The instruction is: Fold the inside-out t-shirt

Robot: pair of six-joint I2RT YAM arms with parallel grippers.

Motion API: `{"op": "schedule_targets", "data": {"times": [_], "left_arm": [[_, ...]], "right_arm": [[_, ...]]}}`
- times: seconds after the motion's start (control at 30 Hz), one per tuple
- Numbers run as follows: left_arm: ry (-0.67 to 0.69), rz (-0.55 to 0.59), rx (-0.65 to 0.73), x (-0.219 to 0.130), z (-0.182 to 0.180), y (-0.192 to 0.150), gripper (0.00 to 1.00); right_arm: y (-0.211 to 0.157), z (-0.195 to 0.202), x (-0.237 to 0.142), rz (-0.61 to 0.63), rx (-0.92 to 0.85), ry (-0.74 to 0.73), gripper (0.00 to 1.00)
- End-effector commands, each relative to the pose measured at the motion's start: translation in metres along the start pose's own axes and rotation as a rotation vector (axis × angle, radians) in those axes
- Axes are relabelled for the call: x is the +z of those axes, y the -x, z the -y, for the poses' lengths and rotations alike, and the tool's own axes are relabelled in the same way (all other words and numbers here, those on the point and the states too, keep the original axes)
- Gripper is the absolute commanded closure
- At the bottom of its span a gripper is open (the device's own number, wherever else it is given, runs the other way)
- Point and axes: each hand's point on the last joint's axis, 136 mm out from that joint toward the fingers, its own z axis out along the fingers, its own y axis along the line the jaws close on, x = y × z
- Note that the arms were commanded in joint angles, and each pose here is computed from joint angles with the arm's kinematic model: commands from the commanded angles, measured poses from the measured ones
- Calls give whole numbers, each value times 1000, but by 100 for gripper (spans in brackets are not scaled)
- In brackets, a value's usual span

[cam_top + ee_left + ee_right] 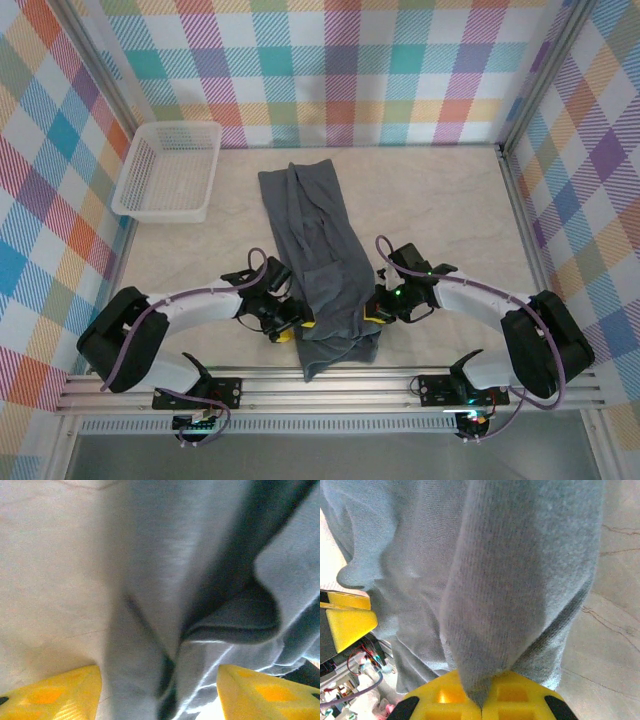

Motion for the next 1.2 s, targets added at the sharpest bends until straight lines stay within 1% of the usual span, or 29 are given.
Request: {"op": "schedule_targets", "data": {"times": [0.0,0.17,0.23,0.37,0.43,0.57,0.7,0.8,0.83,0.87,0.9,0.93,0.97,1.03,1.17], "left_arm": [[57,-1,5,-3,-10,-5,37],[-20,-56,17,10,7,-5,41],[-39,-53,31,10,14,-3,46],[-66,-38,48,7,23,0,58],[-74,-30,54,5,25,0,62],[-109,-15,68,3,31,3,65],[-99,-28,58,7,29,2,64],[-62,-33,51,8,22,2,64],[-34,-41,42,8,16,0,65],[-21,-41,39,7,13,-1,69],[-14,-42,39,7,11,-2,75],[-8,-42,39,6,8,-3,89],[2,-40,38,5,5,-4,100],[13,-35,33,1,-2,-8,100],[-38,-20,26,-8,-5,-17,100]], "right_arm": [[-2,4,-1,4,7,-9,99],[-3,4,0,1,11,-10,99],[-3,4,-1,5,12,-13,99],[-3,5,-1,8,14,-16,99],[-2,5,-1,7,15,-16,99],[-1,5,0,4,19,-16,99],[0,3,-1,8,14,-16,99],[0,5,-1,11,19,-25,99],[0,7,-1,13,23,-34,99],[0,9,-2,19,29,-46,99],[1,11,-2,23,33,-56,99],[1,12,-2,27,37,-64,99],[1,14,-2,28,41,-70,99],[-2,16,-2,23,48,-73,100],[-18,24,-5,23,66,-50,100]]}}
